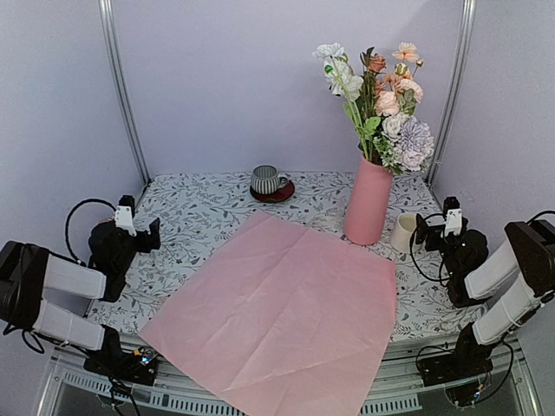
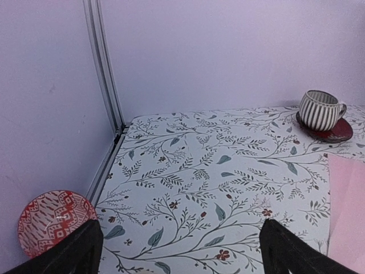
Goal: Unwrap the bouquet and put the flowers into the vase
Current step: Reset both arms
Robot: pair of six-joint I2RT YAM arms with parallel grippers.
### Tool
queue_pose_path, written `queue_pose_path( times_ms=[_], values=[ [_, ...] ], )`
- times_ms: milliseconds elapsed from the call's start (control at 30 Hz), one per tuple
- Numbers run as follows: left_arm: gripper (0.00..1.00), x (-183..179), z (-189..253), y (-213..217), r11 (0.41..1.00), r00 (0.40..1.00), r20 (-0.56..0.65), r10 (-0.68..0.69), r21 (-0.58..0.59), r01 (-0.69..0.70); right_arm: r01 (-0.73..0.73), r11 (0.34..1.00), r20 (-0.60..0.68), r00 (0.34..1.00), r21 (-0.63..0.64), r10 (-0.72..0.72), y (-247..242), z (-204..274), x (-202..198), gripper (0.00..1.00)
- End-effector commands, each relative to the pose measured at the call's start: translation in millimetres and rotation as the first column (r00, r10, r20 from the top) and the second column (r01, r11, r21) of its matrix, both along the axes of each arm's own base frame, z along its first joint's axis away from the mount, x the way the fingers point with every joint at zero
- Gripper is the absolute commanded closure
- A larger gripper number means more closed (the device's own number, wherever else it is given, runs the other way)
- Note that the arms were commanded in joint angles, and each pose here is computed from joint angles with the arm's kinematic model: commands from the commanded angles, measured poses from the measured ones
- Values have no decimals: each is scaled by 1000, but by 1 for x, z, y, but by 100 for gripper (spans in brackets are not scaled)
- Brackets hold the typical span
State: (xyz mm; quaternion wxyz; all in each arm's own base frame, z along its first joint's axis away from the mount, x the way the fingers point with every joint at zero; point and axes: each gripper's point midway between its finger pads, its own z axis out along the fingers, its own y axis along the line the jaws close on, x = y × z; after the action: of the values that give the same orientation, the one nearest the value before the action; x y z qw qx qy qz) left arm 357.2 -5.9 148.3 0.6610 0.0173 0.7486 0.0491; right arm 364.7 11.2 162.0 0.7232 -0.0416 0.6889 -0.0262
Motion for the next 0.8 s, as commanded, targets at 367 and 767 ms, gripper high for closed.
queue_pose_path(
  times_ms=[367,767],
  values=[
    [2,33,7,0,997,994,74,-77,6,77,26,998,-9,1000,51,-26,-6,0,7,1],
    [2,26,7,4,999,993,112,-44,4,44,25,998,-13,1000,50,-25,-6,-1,7,1]
  ],
)
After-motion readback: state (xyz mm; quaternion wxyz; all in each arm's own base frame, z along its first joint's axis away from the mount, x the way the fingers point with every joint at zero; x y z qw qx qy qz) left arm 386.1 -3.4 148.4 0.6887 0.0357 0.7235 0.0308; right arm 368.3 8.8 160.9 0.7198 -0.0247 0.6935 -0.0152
